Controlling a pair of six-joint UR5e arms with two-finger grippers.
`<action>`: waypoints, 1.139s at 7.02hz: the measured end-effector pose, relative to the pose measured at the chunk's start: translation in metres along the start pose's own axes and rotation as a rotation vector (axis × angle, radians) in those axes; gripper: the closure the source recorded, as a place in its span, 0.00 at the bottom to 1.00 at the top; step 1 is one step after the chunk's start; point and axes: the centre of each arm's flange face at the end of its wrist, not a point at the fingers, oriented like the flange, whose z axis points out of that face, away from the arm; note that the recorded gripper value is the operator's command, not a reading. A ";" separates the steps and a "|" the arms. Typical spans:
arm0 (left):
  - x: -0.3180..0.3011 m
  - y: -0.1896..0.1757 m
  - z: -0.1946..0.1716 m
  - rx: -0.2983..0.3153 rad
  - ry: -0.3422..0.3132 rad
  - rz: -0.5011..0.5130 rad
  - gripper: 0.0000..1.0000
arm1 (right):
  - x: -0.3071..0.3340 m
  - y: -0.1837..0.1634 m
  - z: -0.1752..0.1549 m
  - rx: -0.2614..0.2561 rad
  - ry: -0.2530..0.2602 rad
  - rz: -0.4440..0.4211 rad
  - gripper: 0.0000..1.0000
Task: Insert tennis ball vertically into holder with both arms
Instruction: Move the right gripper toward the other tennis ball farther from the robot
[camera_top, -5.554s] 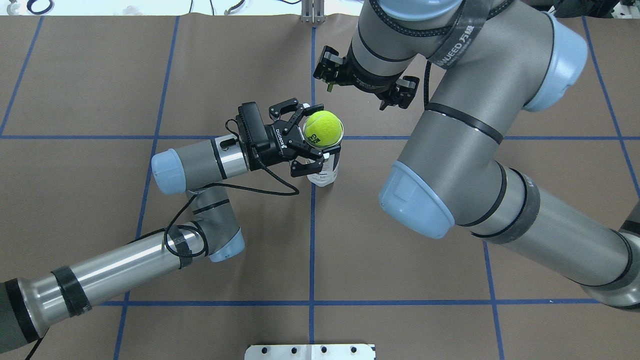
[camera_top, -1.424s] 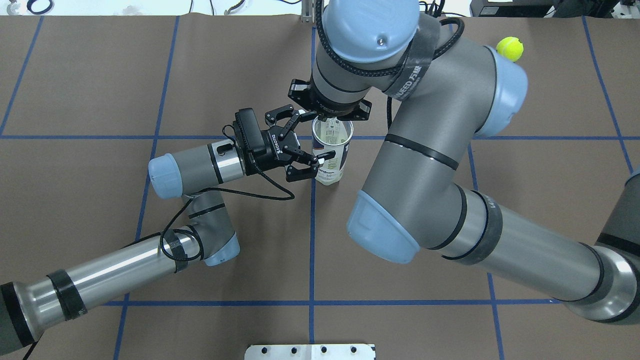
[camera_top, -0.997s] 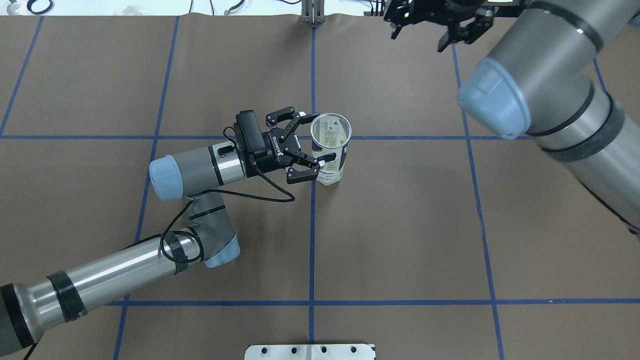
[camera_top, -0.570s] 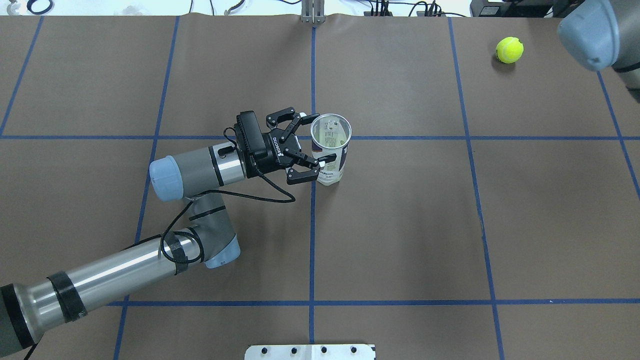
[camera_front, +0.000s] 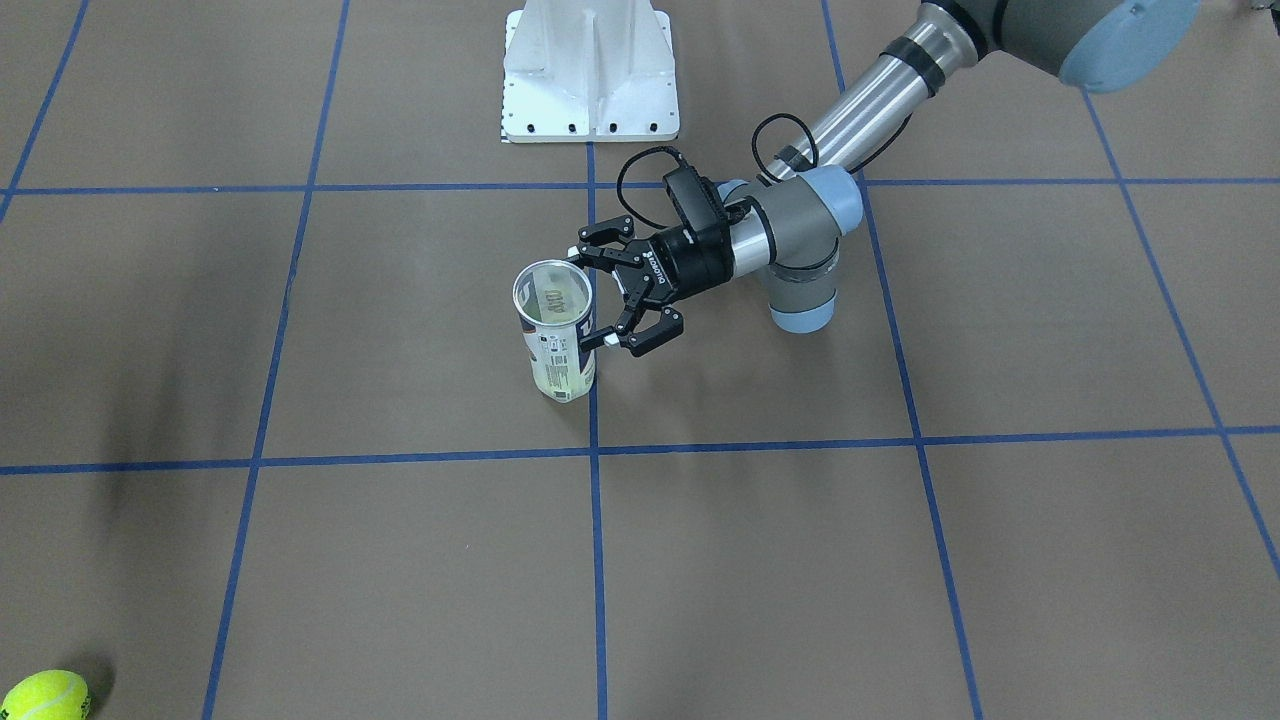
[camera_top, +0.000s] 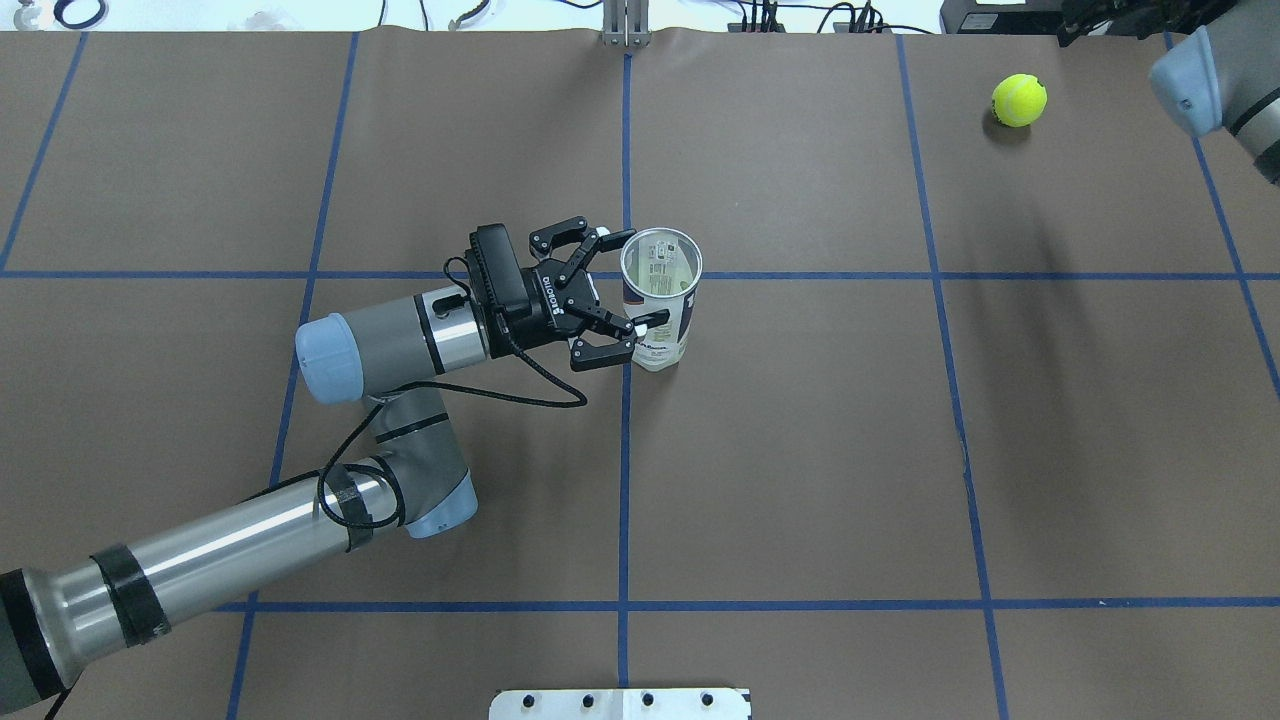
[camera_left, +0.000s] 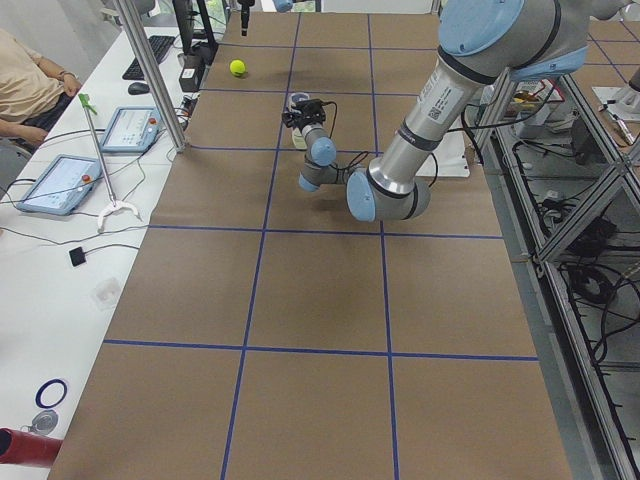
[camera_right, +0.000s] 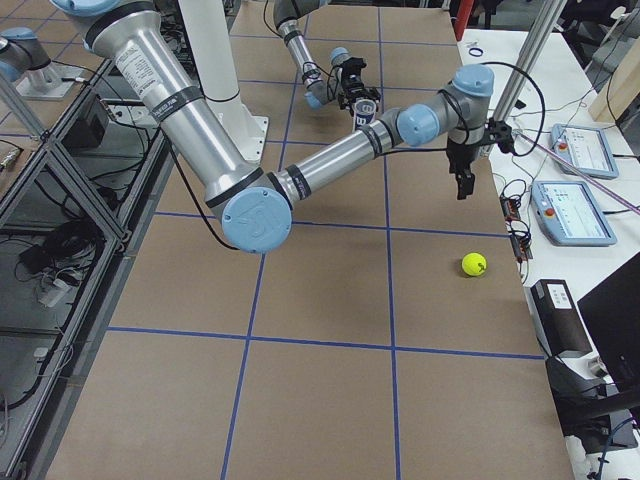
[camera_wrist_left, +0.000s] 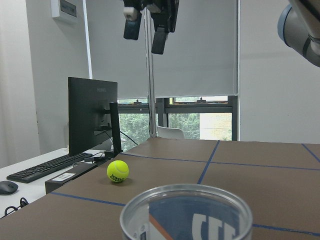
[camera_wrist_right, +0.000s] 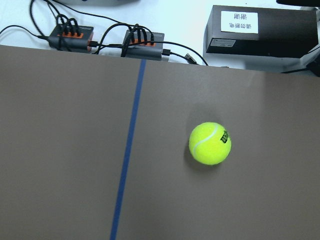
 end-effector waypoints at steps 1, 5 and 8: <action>0.000 0.000 0.000 -0.001 0.000 0.000 0.01 | 0.018 0.004 0.030 0.013 0.009 -0.015 0.00; 0.000 0.000 -0.001 0.000 0.002 0.001 0.01 | -0.018 -0.001 0.114 0.041 0.139 -0.008 0.00; 0.001 0.000 -0.001 -0.001 0.005 0.002 0.01 | -0.039 0.001 0.154 0.078 0.242 -0.014 0.00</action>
